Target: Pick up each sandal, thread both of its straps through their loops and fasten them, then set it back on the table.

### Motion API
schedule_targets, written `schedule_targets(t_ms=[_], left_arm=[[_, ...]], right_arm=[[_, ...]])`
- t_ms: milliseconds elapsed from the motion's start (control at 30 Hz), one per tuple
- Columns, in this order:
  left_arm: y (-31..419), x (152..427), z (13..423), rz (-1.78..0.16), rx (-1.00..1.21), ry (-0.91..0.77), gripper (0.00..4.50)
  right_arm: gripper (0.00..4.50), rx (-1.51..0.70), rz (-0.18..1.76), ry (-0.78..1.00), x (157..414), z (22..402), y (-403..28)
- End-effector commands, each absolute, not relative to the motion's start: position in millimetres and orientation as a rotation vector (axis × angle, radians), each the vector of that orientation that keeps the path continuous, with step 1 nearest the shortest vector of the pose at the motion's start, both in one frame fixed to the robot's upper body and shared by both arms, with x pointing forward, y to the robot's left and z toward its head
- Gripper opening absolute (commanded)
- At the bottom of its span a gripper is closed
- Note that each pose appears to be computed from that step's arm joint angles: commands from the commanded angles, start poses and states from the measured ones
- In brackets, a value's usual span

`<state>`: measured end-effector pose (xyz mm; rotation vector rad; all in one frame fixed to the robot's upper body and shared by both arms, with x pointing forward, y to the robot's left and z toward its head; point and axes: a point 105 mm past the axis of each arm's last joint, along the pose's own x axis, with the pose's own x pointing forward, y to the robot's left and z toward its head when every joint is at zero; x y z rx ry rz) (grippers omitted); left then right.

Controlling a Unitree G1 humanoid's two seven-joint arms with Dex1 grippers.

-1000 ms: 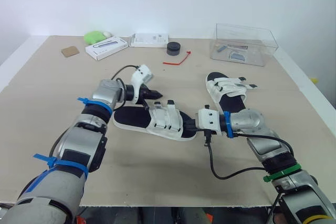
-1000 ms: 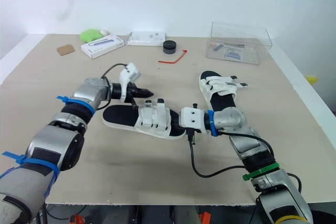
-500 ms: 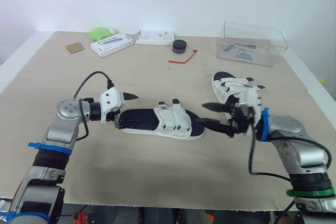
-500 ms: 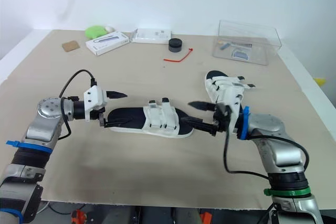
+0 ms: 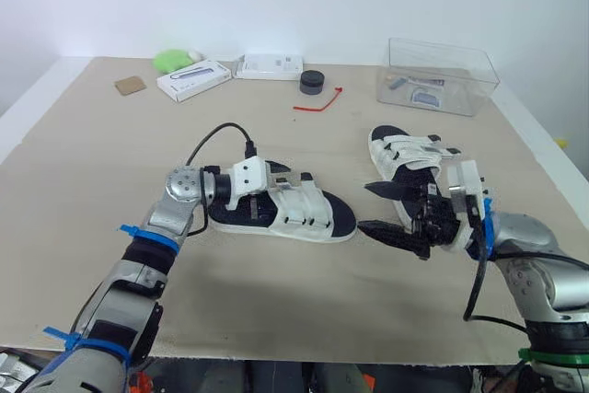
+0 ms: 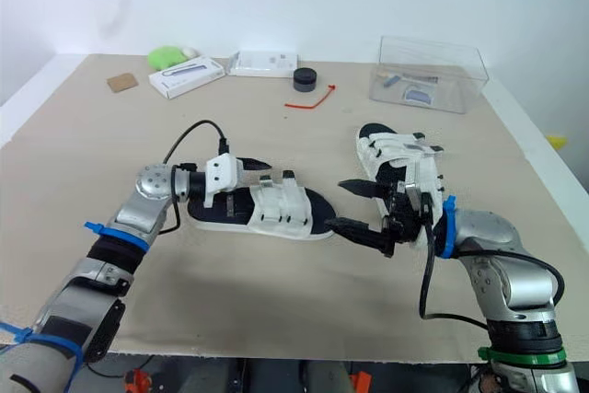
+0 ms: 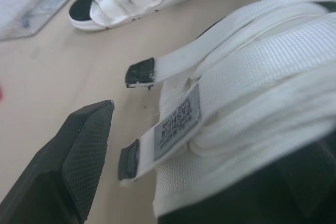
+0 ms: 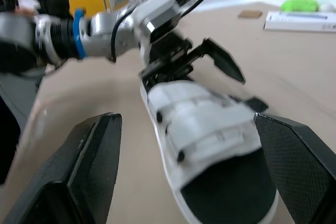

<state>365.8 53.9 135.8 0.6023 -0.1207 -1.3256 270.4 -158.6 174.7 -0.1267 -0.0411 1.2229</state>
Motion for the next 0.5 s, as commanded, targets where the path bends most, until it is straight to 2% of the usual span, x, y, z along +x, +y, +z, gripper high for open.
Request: schedule_targets(t_ms=[33,100,133,167,200,267,333,500], left_arm=[[49,371,144,-1.324,0.617,-0.149,3.99],[50,376,144,-1.294,0.624,-0.145,3.69],[51,379,144,-1.276,0.618,-0.142,3.10],[53,381,145,-1.265,0.601,-0.135,3.00],[54,382,146,-1.254,0.586,-0.131,2.52],[56,386,149,-1.224,0.559,-0.115,1.98],[68,399,155,-1.094,0.563,-0.090,1.43],[135,438,198,-0.566,0.411,-0.079,1.43]], right_arm=[[4.50,-0.197,1.242,-0.092,266,184,-154],[4.50,-0.204,1.239,-0.095,266,184,-153],[4.50,-0.202,1.236,-0.098,266,184,-152],[4.50,-0.205,1.237,-0.098,266,184,-152],[4.50,-0.209,1.238,-0.097,266,183,-152],[4.50,-0.214,1.240,-0.097,266,183,-151],[4.50,-0.220,1.237,-0.108,268,185,-149],[4.50,-0.212,1.173,-0.143,280,191,-145]])
